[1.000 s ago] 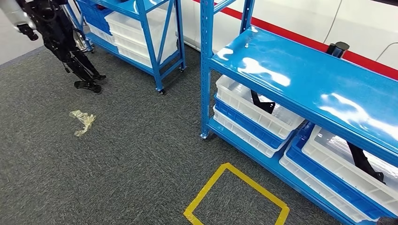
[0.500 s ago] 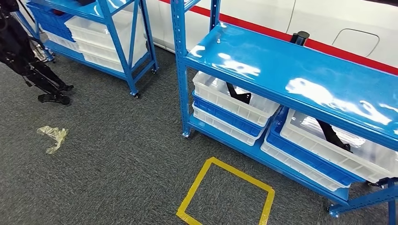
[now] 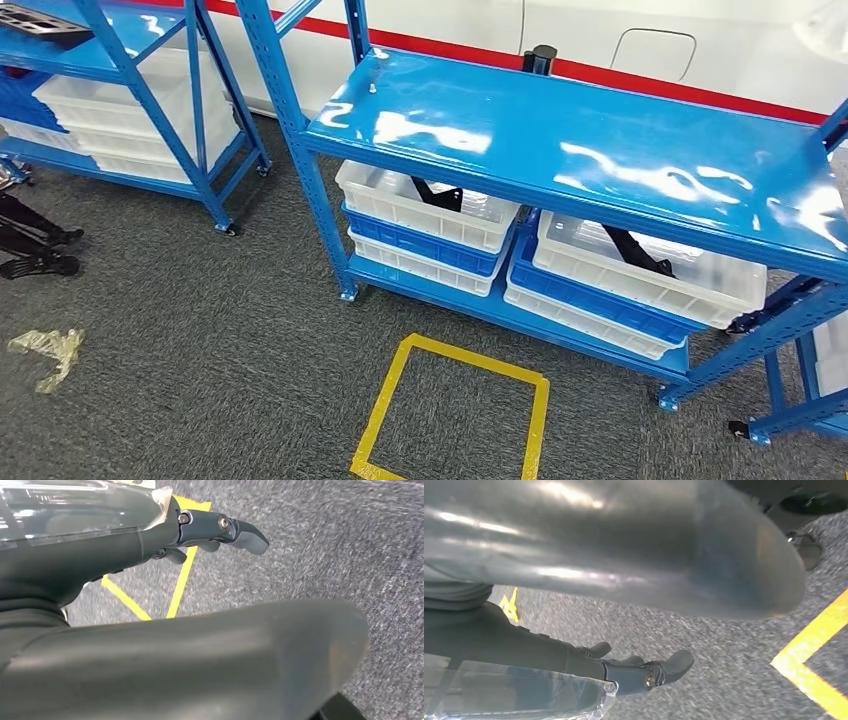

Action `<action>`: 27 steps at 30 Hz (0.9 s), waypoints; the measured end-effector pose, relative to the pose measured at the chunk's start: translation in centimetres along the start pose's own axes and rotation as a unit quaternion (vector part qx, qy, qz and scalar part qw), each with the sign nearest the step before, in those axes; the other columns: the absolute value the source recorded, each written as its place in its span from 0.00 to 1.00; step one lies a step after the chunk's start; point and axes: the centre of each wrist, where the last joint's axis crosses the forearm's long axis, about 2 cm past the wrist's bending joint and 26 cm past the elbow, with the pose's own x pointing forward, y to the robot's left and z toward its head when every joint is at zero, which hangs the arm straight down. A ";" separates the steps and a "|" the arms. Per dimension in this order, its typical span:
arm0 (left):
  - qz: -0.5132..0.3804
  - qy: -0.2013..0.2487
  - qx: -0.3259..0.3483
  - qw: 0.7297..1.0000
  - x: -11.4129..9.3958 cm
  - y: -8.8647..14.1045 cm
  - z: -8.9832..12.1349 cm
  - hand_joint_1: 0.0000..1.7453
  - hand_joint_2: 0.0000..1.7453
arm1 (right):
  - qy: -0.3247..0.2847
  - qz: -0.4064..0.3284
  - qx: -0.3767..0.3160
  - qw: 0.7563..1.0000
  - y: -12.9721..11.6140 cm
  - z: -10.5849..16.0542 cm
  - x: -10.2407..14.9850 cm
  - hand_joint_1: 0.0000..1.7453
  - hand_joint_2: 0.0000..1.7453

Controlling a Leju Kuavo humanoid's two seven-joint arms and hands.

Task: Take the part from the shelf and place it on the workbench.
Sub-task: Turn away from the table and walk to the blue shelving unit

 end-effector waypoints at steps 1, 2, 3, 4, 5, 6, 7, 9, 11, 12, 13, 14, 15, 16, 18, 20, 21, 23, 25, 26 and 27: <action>-0.002 -0.001 0.000 1.000 0.0 0.0 0.0 0.00 0.00 | 0.001 0.000 0.000 1.000 0.0 0.0 -0.1 0.00 0.00; -0.004 -0.002 0.000 1.000 0.0 0.0 0.0 0.00 0.00 | 0.001 0.000 0.000 1.000 0.0 0.0 -0.1 0.00 0.00; -0.005 -0.002 0.000 1.000 0.0 0.1 0.0 0.00 0.00 | 0.000 -0.001 -0.001 1.000 0.0 0.0 0.0 0.00 0.00; -0.005 -0.003 0.000 1.000 0.0 0.1 0.0 0.00 0.00 | 0.000 -0.001 -0.001 1.000 0.0 0.0 0.0 0.00 0.00; -0.006 -0.003 0.001 1.000 0.1 0.2 -0.1 0.00 0.00 | 0.000 -0.001 -0.001 1.000 0.1 0.0 0.0 0.00 0.00; -0.006 -0.004 0.001 1.000 0.1 0.2 -0.1 0.00 0.00 | 0.000 -0.001 -0.001 1.000 0.1 0.0 0.0 0.00 0.00; -0.007 -0.004 0.000 1.000 0.1 0.2 -0.1 0.00 0.00 | 0.001 -0.001 -0.001 1.000 0.1 0.0 -0.1 0.00 0.00; -0.007 -0.005 0.000 1.000 0.2 0.1 -0.1 0.00 0.00 | 0.003 0.000 -0.001 1.000 0.1 0.0 -0.3 0.00 0.00; -0.008 -0.005 0.001 1.000 0.2 0.1 -0.1 0.00 0.00 | 0.002 0.000 -0.002 1.000 0.0 0.0 -0.2 0.00 0.00; -0.008 -0.004 0.001 1.000 0.2 0.1 -0.1 0.00 0.00 | 0.001 0.000 -0.003 1.000 0.0 0.0 -0.1 0.00 0.00; -0.008 -0.003 0.002 1.000 0.2 0.2 -0.1 0.00 0.00 | 0.000 0.001 -0.003 1.000 0.0 0.0 0.0 0.00 0.00; -0.008 -0.003 0.002 1.000 0.2 0.2 -0.1 0.00 0.00 | 0.000 0.002 -0.003 1.000 -0.1 0.0 0.0 0.00 0.00; -0.008 -0.003 0.003 1.000 0.2 0.2 -0.1 0.00 0.00 | 0.001 0.003 -0.003 1.000 -0.1 0.0 -0.1 0.00 0.00; -0.007 -0.003 0.003 1.000 0.2 0.1 -0.1 0.00 0.00 | 0.001 0.005 -0.003 1.000 -0.2 0.0 -0.1 0.00 0.00; -0.005 -0.003 0.003 1.000 0.2 0.1 -0.1 0.00 0.00 | 0.000 0.007 -0.004 1.000 -0.3 -0.1 0.0 0.00 0.00; -0.003 -0.004 0.005 1.000 0.2 0.1 -0.1 0.00 0.00 | -0.003 0.008 -0.005 1.000 -0.4 -0.1 0.3 0.00 0.00; -0.003 -0.005 0.005 1.000 0.2 0.1 -0.1 0.00 0.00 | -0.004 0.008 -0.004 1.000 -0.4 0.0 0.4 0.00 0.00; -0.003 -0.007 0.005 1.000 0.4 0.1 -0.1 0.00 0.00 | -0.004 0.007 -0.005 1.000 -0.4 0.0 0.4 0.00 0.00; -0.005 -0.009 0.005 1.000 0.5 0.0 -0.1 0.00 0.00 | -0.006 0.005 -0.008 1.000 -0.4 -0.1 0.4 0.00 0.00; -0.006 -0.009 0.005 1.000 0.5 0.0 -0.1 0.00 0.00 | -0.008 0.005 -0.009 1.000 -0.4 -0.1 0.4 0.00 0.00; -0.006 -0.008 0.006 1.000 0.5 0.0 -0.1 0.00 0.00 | -0.010 0.006 -0.011 1.000 -0.4 -0.1 0.4 0.00 0.00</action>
